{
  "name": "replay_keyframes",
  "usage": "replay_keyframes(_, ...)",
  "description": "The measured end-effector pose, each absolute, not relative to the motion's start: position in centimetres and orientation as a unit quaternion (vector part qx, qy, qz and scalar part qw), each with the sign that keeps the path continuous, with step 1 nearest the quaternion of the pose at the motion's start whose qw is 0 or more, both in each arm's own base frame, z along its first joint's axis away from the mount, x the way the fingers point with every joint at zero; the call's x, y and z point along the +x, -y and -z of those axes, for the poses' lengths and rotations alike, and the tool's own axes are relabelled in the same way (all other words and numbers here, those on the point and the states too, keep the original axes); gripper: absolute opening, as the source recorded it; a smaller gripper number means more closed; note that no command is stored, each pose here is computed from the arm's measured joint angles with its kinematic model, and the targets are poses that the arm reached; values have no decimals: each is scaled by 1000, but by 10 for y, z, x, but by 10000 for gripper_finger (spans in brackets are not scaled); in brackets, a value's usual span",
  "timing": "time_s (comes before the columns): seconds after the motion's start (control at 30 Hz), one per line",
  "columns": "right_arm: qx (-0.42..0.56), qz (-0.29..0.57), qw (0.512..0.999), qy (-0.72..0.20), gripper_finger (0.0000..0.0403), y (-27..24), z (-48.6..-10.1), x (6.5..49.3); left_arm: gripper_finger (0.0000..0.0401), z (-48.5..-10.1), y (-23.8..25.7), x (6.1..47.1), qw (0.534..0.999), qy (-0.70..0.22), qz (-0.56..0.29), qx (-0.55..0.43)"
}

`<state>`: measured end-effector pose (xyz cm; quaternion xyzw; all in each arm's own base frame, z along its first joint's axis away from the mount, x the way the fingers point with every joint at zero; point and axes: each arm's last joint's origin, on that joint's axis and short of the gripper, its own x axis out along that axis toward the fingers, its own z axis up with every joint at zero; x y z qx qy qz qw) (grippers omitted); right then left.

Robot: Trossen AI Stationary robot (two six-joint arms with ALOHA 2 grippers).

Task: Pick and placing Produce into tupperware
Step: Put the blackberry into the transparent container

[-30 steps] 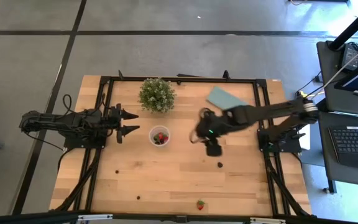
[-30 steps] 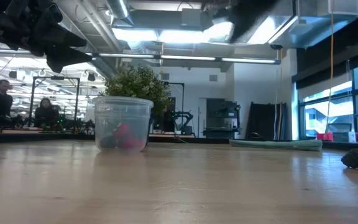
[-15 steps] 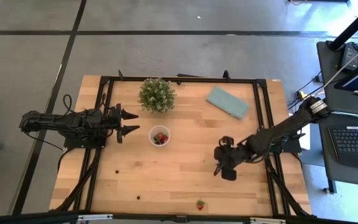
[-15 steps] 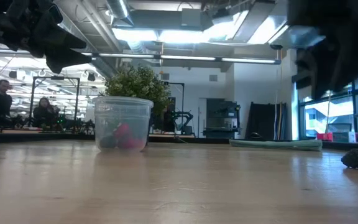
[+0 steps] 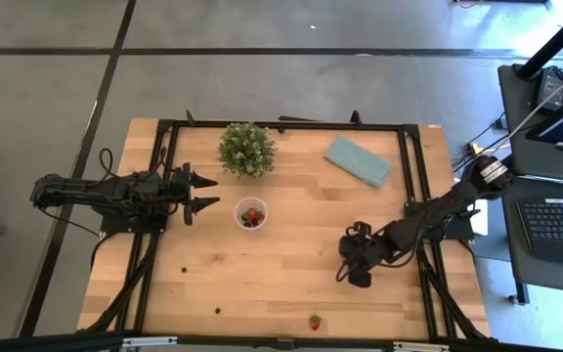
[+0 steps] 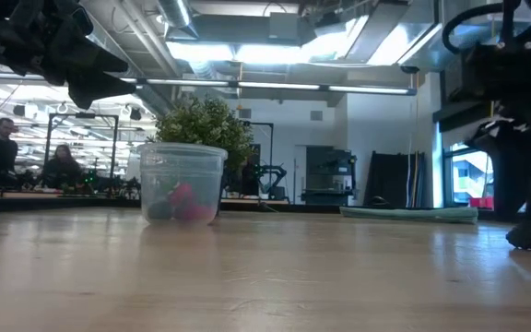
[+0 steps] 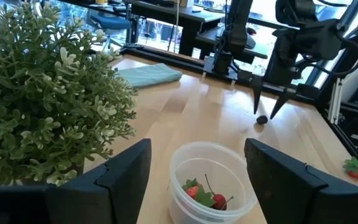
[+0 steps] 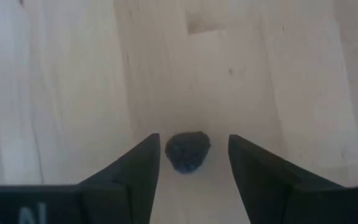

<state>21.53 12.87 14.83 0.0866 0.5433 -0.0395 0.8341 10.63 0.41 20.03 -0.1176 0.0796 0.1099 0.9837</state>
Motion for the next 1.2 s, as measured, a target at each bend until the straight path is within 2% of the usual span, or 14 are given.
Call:
replay_keyframes(0.3,83,49,823,-560,193,-133,-129,221,250,-200,-4,106,984,-79,-110,-118)
replay_keyframes(0.67,70,54,818,-568,191,-138,-123,219,250,-200,-4,106,984,-79,-110,-118)
replay_keyframes(1.03,76,59,815,-571,124,-139,-123,217,250,-200,-4,106,984,-79,-110,-118)
replay_keyframes(1.2,86,65,813,-572,119,-139,-122,217,250,-200,-4,106,984,-79,-110,-118)
